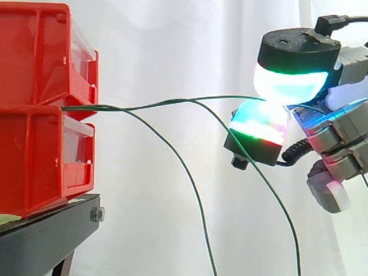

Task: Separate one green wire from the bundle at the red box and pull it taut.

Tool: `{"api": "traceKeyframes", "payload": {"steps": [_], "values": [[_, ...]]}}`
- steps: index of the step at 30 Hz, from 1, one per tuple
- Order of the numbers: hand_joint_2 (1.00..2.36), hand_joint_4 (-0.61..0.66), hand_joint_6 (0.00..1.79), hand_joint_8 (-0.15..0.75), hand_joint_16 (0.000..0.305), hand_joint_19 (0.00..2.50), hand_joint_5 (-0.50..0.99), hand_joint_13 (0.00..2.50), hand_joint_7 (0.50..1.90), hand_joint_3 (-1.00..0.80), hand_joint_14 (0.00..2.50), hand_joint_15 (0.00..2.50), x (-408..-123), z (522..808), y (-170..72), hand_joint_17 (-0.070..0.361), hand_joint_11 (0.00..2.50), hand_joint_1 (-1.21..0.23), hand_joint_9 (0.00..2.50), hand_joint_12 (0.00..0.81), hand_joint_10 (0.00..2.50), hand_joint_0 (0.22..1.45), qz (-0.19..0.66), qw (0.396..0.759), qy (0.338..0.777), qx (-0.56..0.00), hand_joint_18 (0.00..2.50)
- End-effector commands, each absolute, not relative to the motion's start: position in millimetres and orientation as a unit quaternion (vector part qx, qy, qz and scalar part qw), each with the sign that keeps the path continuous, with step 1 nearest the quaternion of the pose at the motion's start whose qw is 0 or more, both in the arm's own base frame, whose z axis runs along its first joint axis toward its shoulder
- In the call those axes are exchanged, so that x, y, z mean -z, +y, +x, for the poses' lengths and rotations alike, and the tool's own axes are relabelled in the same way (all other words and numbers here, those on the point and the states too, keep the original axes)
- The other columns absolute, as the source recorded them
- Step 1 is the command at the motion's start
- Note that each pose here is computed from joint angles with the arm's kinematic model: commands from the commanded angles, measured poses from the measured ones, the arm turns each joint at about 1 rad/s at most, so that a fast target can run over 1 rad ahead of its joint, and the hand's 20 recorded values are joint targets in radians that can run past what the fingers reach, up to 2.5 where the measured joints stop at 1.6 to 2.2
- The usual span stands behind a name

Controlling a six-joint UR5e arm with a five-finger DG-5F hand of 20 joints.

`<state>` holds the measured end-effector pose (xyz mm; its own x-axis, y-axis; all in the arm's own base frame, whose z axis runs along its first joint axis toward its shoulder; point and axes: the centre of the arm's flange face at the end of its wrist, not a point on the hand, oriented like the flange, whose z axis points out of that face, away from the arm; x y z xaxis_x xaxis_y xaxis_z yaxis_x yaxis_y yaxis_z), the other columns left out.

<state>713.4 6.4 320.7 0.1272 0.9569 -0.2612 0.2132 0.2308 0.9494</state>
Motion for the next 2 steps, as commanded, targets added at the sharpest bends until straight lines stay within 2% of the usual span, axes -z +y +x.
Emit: {"api": "traceKeyframes", "payload": {"steps": [1,2], "values": [[1.03,0.02,0.91,0.296,0.054,0.68,-0.13,1.48,1.22,-0.07,0.01,1.6,-320.7,713.3,8.4,0.122,1.63,-0.78,1.45,0.375,0.01,0.65,0.517,0.543,0.566,-0.343,1.03],[1.03,0.02,0.91,0.294,0.054,0.68,-0.13,1.48,1.22,-0.07,0.01,1.61,-320.7,713.3,9.5,0.122,1.63,-0.78,1.45,0.374,0.01,0.65,0.516,0.543,0.566,-0.343,1.03]]}}
